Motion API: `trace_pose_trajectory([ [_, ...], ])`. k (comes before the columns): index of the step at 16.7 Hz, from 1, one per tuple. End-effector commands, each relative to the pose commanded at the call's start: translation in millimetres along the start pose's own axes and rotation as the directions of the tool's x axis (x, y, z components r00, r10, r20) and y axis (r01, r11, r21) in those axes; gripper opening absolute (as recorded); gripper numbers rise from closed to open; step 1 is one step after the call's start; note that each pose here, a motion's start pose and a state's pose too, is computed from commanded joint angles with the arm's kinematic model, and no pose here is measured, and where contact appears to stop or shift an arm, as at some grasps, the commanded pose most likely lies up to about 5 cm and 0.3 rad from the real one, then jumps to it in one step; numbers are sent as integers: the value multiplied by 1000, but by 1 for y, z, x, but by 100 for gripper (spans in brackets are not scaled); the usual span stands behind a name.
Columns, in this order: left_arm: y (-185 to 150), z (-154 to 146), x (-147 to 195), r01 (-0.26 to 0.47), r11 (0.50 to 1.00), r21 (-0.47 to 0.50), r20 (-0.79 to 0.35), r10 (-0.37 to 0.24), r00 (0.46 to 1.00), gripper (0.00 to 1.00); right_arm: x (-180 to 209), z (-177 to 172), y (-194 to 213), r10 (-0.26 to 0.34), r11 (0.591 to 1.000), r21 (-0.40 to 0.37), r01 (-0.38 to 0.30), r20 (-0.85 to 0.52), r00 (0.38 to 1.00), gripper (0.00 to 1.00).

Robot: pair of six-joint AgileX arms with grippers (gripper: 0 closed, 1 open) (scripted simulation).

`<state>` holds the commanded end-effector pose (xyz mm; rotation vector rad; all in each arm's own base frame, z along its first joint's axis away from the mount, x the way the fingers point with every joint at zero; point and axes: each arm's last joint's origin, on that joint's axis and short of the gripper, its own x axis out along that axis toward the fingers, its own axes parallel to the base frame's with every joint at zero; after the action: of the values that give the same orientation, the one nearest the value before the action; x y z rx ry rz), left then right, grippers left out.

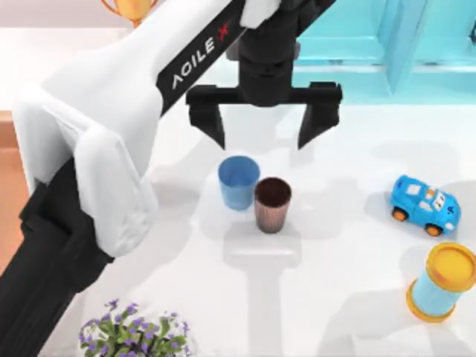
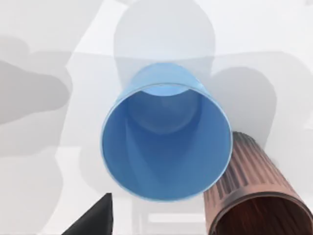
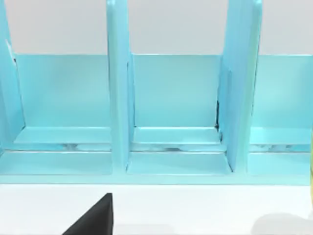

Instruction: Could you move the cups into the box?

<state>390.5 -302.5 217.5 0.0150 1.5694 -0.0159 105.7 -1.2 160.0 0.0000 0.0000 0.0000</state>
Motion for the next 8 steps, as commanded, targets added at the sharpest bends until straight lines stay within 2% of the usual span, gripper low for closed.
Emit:
trace_pose_trajectory([
  [8,-1,0,65,-2,1000,0,-3,2,1000,100,0,0,0,0,1000,0,0,0,1000,100],
])
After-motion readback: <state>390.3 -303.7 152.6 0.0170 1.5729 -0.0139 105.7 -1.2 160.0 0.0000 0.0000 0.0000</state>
